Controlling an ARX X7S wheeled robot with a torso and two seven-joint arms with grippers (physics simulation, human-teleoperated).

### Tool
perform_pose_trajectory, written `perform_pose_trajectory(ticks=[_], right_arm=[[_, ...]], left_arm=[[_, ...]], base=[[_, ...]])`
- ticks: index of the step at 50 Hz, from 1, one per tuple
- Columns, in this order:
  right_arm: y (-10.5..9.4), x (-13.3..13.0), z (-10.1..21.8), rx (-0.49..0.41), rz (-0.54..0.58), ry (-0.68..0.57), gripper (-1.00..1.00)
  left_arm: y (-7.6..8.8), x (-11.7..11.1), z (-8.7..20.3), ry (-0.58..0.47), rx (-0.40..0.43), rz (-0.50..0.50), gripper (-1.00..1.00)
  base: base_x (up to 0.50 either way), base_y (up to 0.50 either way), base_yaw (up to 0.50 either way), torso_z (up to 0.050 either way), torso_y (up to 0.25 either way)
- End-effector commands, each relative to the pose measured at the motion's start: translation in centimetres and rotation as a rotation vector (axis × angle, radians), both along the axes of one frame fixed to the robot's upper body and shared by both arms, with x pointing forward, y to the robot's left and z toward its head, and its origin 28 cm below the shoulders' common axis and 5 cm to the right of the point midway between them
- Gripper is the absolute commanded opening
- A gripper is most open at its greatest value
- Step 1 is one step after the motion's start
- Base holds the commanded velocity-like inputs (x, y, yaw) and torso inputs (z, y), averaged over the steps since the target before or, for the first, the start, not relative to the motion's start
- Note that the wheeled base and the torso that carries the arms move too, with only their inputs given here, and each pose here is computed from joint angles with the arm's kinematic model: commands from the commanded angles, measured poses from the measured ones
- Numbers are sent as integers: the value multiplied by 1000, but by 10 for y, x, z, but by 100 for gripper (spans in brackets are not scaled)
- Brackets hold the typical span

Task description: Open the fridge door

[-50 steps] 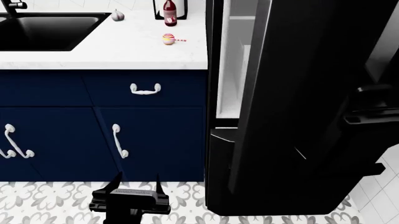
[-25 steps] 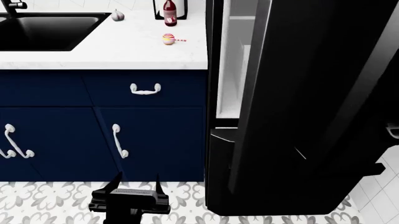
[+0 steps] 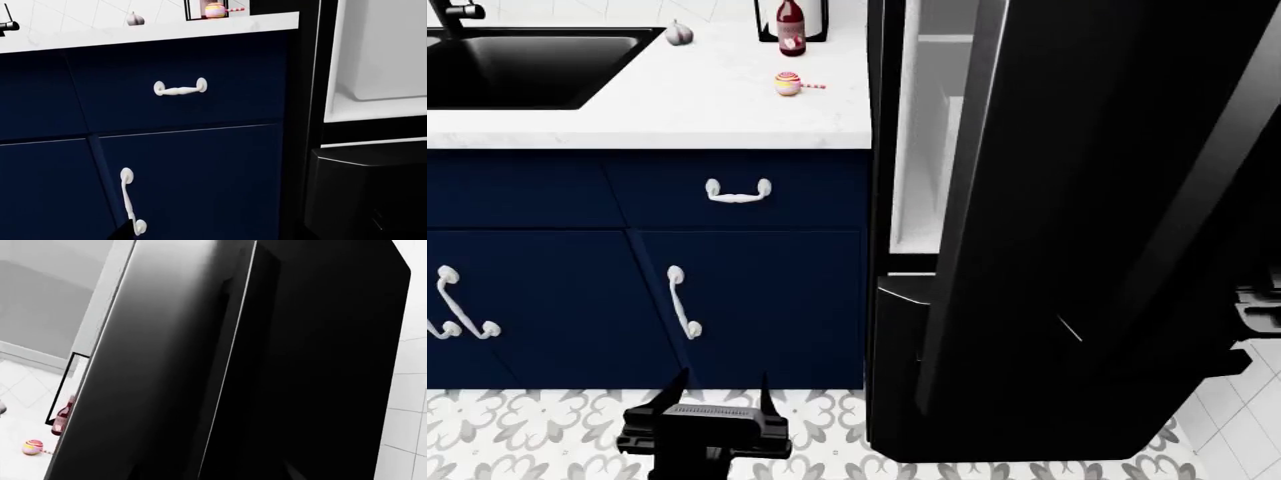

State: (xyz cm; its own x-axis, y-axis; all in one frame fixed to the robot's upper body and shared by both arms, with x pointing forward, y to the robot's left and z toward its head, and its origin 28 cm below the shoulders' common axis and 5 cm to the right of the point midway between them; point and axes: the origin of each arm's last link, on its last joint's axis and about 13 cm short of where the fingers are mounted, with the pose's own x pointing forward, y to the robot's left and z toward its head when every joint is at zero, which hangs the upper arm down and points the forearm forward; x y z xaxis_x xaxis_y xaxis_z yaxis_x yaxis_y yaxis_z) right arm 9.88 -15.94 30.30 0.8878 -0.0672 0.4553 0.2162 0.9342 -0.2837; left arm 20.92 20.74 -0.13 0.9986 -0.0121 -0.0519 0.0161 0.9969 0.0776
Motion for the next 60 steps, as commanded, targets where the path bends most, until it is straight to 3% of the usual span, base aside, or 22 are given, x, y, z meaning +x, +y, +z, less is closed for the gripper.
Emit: perform_pose_trajectory(ticks=[1, 29, 60], right_arm=[[16, 14, -9, -184, 18, -64, 100], [34, 28, -10, -288, 81, -78, 100], [89, 43, -13, -447, 267, -117, 100]], left_arm=[[0, 0, 0, -2, -1, 1, 100], [0, -1, 0, -5, -3, -1, 100], [0, -1, 0, -12, -5, 3, 100]], base=[[0, 0, 0, 0, 0], [0, 0, 0, 0, 0], [0, 0, 0, 0, 0]])
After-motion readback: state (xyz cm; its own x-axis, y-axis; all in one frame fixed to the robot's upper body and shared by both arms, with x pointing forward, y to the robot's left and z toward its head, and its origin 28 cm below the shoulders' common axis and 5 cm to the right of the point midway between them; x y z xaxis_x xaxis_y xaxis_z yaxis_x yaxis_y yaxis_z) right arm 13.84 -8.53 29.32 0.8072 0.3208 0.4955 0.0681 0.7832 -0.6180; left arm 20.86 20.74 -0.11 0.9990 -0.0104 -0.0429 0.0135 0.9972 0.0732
